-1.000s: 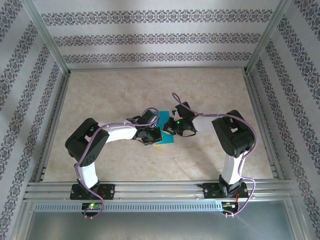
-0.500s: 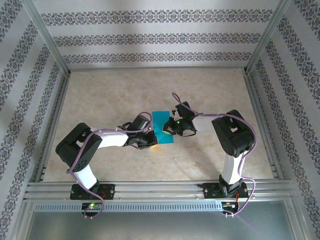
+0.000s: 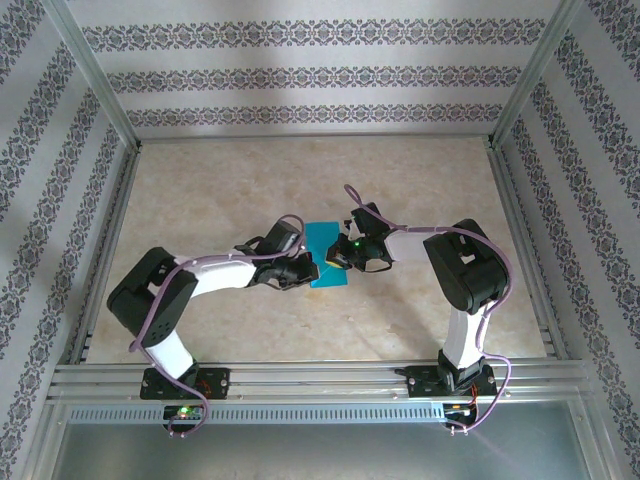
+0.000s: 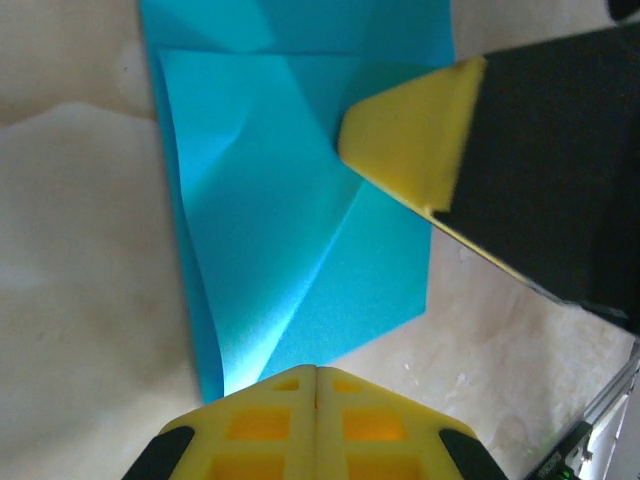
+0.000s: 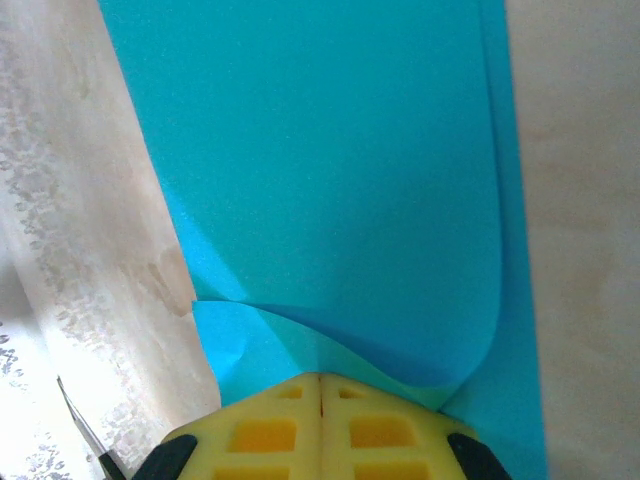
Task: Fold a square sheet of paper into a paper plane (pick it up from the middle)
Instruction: Fold the triangle a second time at the center of the table.
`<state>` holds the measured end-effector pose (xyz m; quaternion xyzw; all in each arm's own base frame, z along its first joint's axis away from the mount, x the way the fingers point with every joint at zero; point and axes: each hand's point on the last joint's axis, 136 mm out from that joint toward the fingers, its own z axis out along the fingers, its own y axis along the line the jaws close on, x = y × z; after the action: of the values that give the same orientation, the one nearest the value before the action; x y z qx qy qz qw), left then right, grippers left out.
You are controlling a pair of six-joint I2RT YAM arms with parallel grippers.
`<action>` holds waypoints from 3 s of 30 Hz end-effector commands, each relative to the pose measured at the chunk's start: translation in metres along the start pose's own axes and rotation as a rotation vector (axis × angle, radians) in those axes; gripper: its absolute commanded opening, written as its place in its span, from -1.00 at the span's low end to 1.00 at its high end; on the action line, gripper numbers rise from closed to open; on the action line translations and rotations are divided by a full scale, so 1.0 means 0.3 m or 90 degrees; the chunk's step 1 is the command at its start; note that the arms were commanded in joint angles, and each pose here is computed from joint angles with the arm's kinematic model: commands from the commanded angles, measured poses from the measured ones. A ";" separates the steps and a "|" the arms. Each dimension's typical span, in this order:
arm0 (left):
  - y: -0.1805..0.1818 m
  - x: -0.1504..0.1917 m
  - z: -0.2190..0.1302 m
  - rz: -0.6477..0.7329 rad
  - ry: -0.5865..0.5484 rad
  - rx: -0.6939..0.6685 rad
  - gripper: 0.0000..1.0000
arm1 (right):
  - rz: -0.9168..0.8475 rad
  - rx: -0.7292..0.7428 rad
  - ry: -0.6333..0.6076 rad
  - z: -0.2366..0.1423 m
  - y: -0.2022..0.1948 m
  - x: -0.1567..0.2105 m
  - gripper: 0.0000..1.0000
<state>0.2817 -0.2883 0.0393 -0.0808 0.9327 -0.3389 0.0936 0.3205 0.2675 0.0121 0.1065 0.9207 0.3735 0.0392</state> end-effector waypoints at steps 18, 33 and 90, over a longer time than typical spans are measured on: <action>0.206 0.070 0.050 -0.088 0.031 -0.111 -1.00 | -0.050 0.001 -0.021 -0.061 0.051 -0.051 -0.80; 0.197 0.072 0.051 -0.081 0.035 -0.101 -1.00 | -0.080 0.025 0.029 0.018 0.069 0.106 -0.93; 0.115 0.050 0.018 -0.039 0.055 -0.088 -1.00 | -0.094 0.077 0.016 0.015 -0.060 0.043 -0.92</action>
<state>0.2759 -0.2813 0.0188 -0.1082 0.9424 -0.3099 0.0639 0.3094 0.2742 0.0158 0.0210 0.9355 0.3481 0.0563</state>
